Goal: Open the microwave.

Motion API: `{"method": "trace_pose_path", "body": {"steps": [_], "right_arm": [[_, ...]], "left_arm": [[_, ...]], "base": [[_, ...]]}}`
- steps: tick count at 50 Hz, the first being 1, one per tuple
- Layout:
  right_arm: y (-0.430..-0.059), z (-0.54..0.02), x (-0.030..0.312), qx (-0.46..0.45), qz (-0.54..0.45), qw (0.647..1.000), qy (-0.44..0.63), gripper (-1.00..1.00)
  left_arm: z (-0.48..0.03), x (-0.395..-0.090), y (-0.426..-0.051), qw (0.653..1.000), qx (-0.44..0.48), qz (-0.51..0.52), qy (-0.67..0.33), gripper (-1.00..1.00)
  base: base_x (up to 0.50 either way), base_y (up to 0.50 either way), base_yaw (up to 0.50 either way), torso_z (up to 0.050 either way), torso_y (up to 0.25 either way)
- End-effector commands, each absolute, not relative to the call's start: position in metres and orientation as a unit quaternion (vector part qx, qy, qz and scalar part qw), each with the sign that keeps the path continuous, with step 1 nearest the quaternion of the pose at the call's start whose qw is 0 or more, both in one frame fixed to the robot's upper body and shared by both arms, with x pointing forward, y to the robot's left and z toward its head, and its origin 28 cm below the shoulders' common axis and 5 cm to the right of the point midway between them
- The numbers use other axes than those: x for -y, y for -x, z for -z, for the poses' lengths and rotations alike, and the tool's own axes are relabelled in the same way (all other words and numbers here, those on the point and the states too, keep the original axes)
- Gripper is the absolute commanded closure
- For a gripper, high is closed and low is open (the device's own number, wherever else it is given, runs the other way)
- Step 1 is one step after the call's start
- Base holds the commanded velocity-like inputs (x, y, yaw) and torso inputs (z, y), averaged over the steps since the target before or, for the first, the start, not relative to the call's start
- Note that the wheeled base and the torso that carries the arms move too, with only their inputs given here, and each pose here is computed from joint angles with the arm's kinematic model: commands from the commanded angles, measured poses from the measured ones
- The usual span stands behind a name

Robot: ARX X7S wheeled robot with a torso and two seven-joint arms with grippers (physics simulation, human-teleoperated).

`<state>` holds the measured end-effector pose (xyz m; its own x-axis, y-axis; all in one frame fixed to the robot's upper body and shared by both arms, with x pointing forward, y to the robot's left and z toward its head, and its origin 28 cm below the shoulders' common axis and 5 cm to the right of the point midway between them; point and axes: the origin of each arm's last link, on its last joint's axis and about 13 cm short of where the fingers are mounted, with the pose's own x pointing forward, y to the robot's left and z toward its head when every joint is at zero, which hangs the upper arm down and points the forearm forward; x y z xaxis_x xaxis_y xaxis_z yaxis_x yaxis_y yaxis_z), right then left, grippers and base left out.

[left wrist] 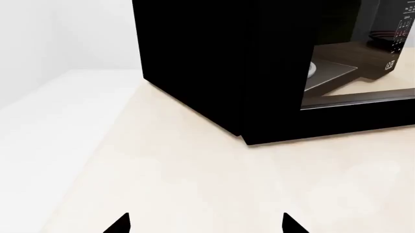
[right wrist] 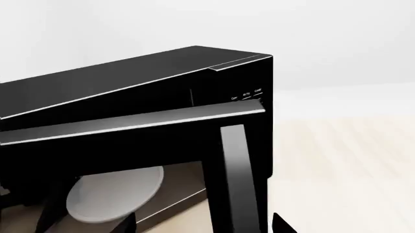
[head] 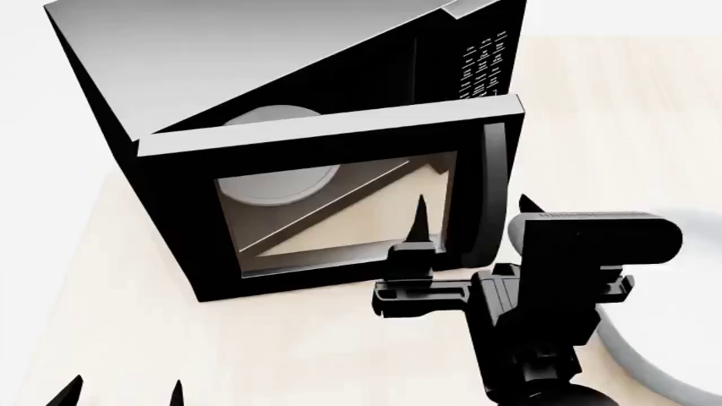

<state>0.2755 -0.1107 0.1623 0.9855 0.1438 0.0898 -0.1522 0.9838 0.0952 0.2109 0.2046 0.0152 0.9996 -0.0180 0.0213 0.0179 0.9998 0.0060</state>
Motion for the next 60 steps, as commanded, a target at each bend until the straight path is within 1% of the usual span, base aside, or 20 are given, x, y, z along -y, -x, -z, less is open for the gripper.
{"method": "trace_pose_path", "body": {"steps": [1, 27, 39, 51, 57, 59, 60], "right_arm": [[-0.275, -0.17, 0.122, 0.053, -0.055, 0.995, -0.058, -1.0], [-0.243, -0.225, 0.117, 0.109, -0.095, 0.987, -0.067, -1.0], [-0.229, -0.266, 0.112, 0.146, -0.109, 0.982, -0.045, -1.0], [-0.238, -0.316, 0.105, 0.152, -0.091, 0.984, 0.0, -1.0], [-0.254, -0.349, 0.103, 0.117, -0.106, 0.987, -0.003, -1.0], [-0.26, -0.354, 0.102, 0.116, -0.105, 0.988, 0.019, -1.0], [-0.268, -0.361, 0.1, 0.095, -0.108, 0.989, 0.015, -1.0]], "left_arm": [[-0.012, -0.205, -0.209, 1.0, 0.001, 0.008, -0.007, -1.0], [-0.012, -0.205, -0.211, 1.0, -0.001, 0.007, -0.005, -1.0], [-0.012, -0.205, -0.211, 1.0, -0.003, 0.008, -0.004, -1.0], [-0.012, -0.205, -0.21, 1.0, -0.001, 0.009, -0.004, -1.0], [-0.012, -0.205, -0.21, 1.0, 0.0, 0.009, -0.004, -1.0], [-0.013, -0.205, -0.209, 1.0, 0.0, 0.009, -0.004, -1.0], [-0.013, -0.205, -0.209, 1.0, 0.0, 0.009, -0.004, -1.0]], "base": [[0.0, 0.0, 0.0, 0.0, 0.0], [0.0, 0.0, 0.0, 0.0, 0.0], [0.0, 0.0, 0.0, 0.0, 0.0], [0.0, 0.0, 0.0, 0.0, 0.0], [0.0, 0.0, 0.0, 0.0, 0.0], [0.0, 0.0, 0.0, 0.0, 0.0], [0.0, 0.0, 0.0, 0.0, 0.0]]}}
